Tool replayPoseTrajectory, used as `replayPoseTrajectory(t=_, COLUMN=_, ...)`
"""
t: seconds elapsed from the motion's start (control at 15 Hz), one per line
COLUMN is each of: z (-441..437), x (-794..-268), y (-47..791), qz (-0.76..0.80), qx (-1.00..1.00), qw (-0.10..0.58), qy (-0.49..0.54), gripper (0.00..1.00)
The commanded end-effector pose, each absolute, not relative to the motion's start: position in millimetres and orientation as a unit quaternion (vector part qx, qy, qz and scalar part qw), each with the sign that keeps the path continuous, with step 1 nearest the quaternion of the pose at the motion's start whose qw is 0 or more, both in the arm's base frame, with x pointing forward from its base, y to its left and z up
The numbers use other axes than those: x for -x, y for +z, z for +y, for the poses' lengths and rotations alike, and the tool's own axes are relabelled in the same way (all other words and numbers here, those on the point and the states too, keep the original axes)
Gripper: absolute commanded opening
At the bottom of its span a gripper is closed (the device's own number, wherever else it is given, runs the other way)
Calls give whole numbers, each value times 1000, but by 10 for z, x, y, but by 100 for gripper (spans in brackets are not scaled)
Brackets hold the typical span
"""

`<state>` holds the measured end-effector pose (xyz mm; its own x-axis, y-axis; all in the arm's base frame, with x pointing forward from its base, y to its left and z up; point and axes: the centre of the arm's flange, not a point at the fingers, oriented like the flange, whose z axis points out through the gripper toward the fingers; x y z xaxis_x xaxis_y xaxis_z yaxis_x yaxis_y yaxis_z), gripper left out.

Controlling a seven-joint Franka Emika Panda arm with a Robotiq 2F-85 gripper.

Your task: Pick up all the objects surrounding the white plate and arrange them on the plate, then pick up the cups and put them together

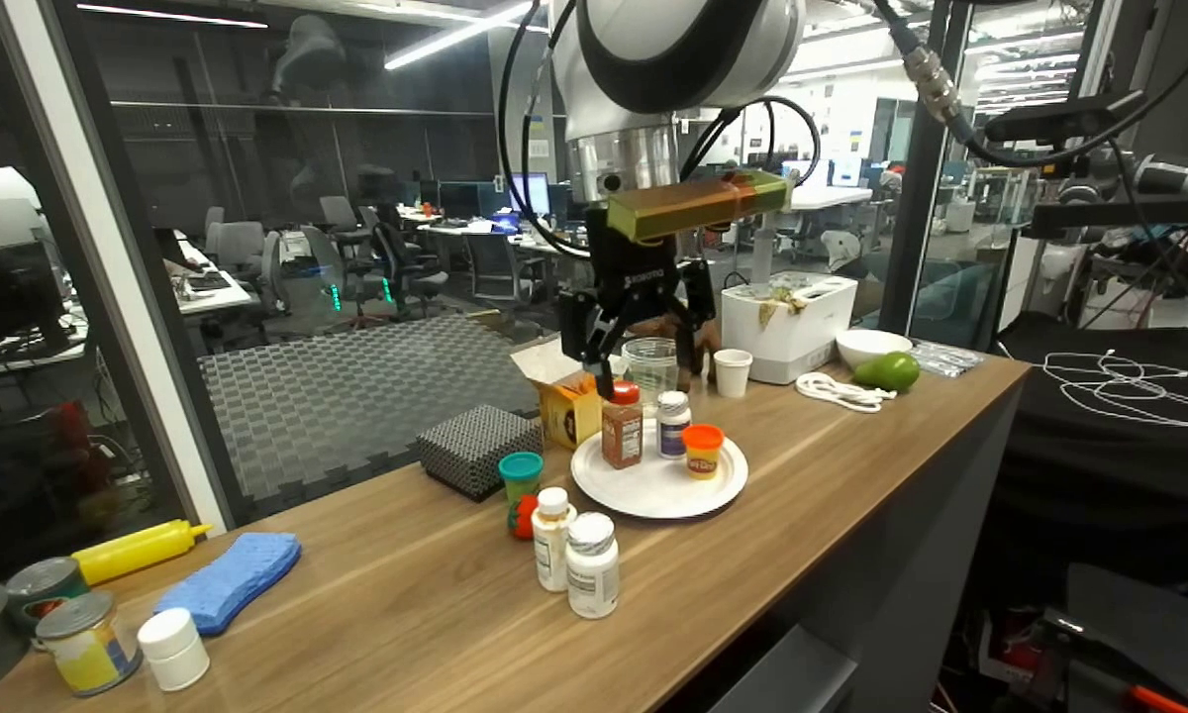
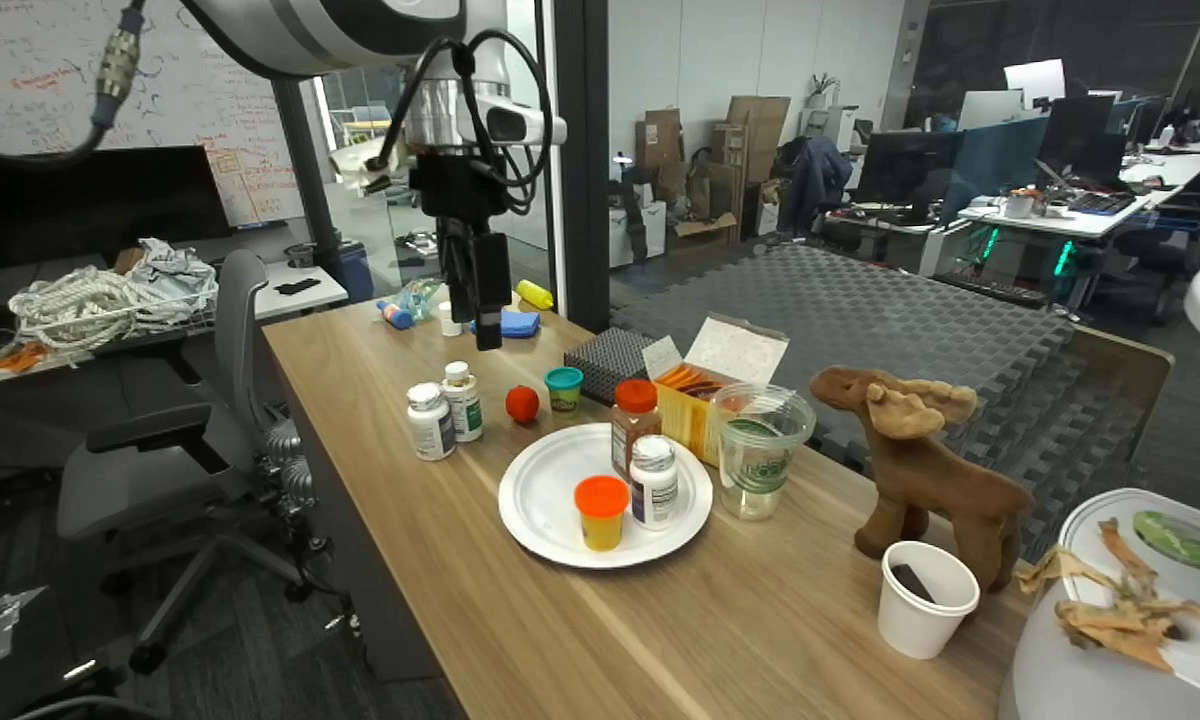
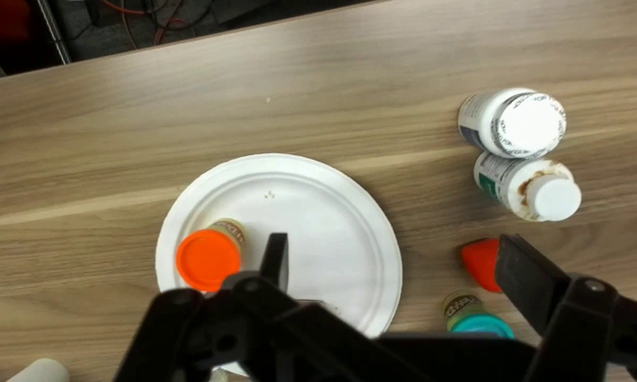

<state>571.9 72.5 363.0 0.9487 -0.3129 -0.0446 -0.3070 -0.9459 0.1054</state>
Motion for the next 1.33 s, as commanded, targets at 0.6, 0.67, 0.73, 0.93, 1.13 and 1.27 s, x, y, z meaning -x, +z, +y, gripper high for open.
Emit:
replayPoseTrajectory(t=0.6, z=1387, x=-5648, y=3303, qz=-45, qx=-999, qw=6, qy=-11, gripper=100)
replayPoseTrajectory(t=0.67, z=1412, x=-5648, y=3294, qz=-39, qx=-999, qw=2, qy=-11, gripper=100)
replayPoseTrajectory(t=0.73, z=1437, x=-5654, y=3284, qz=-35, qx=-999, qw=-6, qy=-13, gripper=100)
replayPoseTrajectory(t=0.93, z=1489, x=-5651, y=3224, qz=-25, qx=-999, qw=-17, qy=-19, gripper=100)
replayPoseTrajectory(t=1.13, z=1451, x=-5631, y=3176, qz=-30, qx=-999, qw=-3, qy=-29, gripper=100)
replayPoseTrajectory(t=1.27, z=1451, x=-5630, y=3154, qz=-26, qx=-999, qw=-4, qy=-31, gripper=100)
